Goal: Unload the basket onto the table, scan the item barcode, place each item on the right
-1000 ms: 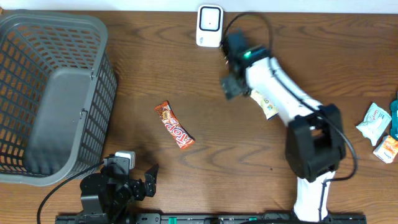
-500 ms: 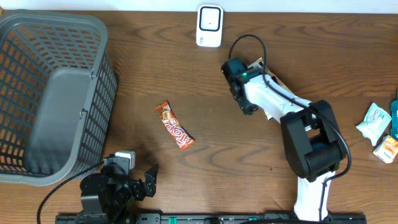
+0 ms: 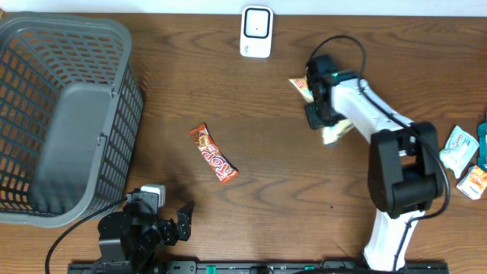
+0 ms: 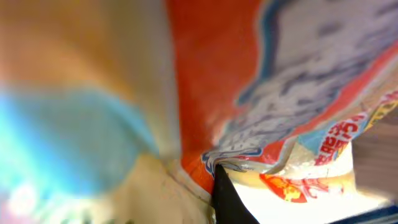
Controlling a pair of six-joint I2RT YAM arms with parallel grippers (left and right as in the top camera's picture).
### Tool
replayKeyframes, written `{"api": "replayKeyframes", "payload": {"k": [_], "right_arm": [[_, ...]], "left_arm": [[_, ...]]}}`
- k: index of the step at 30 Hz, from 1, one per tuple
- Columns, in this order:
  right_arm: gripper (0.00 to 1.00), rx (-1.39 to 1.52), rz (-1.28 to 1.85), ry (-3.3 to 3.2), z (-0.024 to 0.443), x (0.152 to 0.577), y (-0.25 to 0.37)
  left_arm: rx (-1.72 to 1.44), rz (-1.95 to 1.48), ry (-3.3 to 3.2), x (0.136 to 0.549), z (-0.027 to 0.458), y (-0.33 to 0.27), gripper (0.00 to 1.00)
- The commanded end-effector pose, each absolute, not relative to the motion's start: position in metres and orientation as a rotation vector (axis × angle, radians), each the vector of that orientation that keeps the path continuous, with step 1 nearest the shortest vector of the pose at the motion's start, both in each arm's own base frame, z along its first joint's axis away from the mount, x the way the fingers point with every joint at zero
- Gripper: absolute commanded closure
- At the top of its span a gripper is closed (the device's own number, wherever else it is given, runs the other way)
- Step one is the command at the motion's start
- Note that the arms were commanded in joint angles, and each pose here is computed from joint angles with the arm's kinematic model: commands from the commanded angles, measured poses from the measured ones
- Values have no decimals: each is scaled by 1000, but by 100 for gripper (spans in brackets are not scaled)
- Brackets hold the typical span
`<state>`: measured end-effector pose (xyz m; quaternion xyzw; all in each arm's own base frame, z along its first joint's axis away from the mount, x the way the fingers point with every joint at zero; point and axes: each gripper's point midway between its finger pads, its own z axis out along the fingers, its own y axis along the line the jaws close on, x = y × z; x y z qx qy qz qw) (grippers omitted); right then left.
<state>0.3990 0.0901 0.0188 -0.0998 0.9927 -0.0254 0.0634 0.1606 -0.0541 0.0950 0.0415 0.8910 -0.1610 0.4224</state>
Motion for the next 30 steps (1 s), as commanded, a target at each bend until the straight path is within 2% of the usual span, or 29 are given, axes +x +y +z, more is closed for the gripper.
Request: {"api": "replayKeyframes", "payload": {"k": [1,5,15,18,21,24,26,28,29,30], "right_arm": [[99,-480,916,2785,101,385,186],[99,-576,1223,2655,140,363,194],[98,-657,1856,2305,185,314,225],[98,-699,1809,2326,175,311,226],[99,-799,1500,2519,135,315,214],[97,-791,1343,2649,117,316,210],[86,-821,1347,2645,118,311,218],[68,-891,1347,2625,123,302,228],[58,-942,1338,2607,127,296,235],[38,-975,1314,2603,130,292,238]], "left_arm": [[109,-391,2232,160,95,-53,1],[109,-391,2232,160,95,-53,1],[109,-391,2232,160,95,-53,1],[109,-391,2232,160,95,-53,1],[109,-391,2232,160,95,-53,1],[109,-391,2232,160,95,-53,1],[109,-391,2232,160,95,-53,1],[109,-391,2232,160,95,-53,1],[109,-391,2232,160,95,-53,1],[109,-391,2232,160,95,-53,1]]}}
